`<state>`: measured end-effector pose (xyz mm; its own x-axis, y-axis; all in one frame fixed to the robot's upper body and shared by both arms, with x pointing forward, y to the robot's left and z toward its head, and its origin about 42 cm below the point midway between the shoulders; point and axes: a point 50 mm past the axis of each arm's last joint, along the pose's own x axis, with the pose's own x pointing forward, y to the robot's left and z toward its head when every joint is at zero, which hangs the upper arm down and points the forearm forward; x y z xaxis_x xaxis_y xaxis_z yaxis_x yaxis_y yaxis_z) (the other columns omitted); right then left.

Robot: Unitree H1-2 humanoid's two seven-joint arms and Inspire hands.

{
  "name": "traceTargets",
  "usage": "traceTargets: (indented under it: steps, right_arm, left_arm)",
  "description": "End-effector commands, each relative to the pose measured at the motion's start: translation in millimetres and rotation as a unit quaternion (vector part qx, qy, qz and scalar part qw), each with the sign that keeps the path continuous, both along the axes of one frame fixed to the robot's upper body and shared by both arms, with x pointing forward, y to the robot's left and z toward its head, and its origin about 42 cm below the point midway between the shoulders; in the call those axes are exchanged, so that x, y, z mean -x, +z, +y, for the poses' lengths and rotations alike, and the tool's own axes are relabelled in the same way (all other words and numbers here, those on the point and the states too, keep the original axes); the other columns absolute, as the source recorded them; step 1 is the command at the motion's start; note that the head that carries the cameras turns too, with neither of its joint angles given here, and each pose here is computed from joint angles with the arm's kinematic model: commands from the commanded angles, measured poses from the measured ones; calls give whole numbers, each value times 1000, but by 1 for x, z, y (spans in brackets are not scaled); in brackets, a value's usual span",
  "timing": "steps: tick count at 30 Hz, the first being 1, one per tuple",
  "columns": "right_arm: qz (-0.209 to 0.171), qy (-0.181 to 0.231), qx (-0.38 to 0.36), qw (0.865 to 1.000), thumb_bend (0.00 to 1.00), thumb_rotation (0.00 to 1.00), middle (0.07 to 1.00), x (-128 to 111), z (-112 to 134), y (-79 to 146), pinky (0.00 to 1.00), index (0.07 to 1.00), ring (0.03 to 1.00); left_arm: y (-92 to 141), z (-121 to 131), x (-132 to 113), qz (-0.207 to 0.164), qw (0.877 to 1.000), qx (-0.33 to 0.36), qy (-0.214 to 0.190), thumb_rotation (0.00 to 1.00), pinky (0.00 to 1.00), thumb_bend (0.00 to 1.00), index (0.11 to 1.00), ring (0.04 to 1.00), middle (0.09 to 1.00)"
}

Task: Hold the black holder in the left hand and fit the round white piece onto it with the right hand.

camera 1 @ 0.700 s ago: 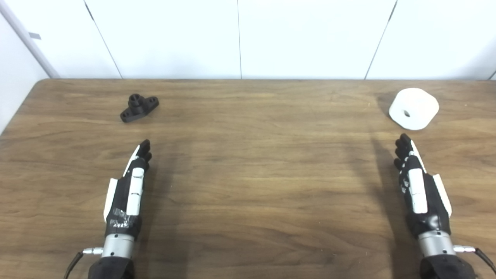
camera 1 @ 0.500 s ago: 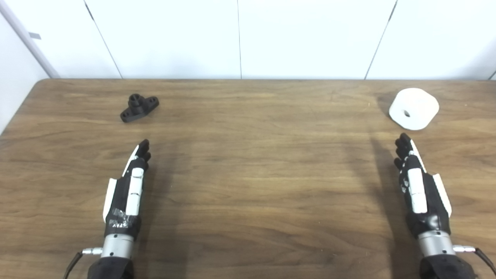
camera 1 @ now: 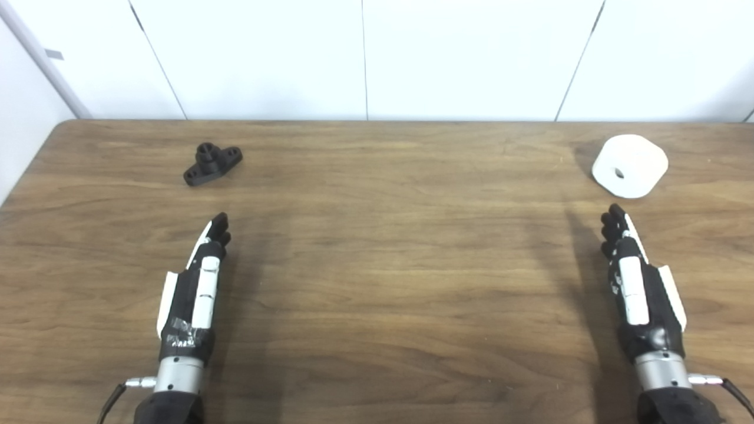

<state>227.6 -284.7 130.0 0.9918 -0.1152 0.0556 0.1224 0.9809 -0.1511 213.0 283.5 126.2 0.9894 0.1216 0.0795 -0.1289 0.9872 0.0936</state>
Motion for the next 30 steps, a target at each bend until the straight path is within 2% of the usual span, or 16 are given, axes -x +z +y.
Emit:
traceTargets:
  steps: [1, 5, 8, 14, 25, 30]
  right_arm:
    - [-35, 7, 6, 999, 573, 1000, 972, 1, -5, 6, 1000, 966, 991]
    - [-42, 7, 6, 999, 558, 1000, 973, 2, -10, -1, 1000, 965, 994]
    - [-46, 6, 5, 999, 537, 1000, 969, 3, -12, -6, 1000, 963, 986]
    - [-40, 4, -1, 999, 533, 1000, 962, 6, -15, -14, 1000, 965, 977]
    - [-44, 11, -13, 999, 558, 1000, 964, 8, -19, -23, 1000, 968, 977]
    - [-42, 11, -9, 999, 593, 1000, 964, 7, -21, -20, 1000, 966, 980]
  left_arm:
    - [0, -5, 4, -15, 1000, 1, 0, 938, 1000, 472, 965, 977, 977]
    - [-6, -10, 7, -6, 1000, 3, 1, 893, 1000, 486, 961, 977, 975]
    - [-11, -13, 9, -11, 1000, 2, -4, 884, 1000, 460, 962, 976, 972]
    - [-23, -17, 10, -16, 1000, -7, -5, 852, 1000, 468, 964, 978, 974]
    - [-28, -24, 14, 2, 1000, -19, -9, 882, 1000, 490, 969, 999, 979]
    - [-25, -26, 14, -4, 1000, -24, -11, 885, 1000, 474, 974, 1000, 986]
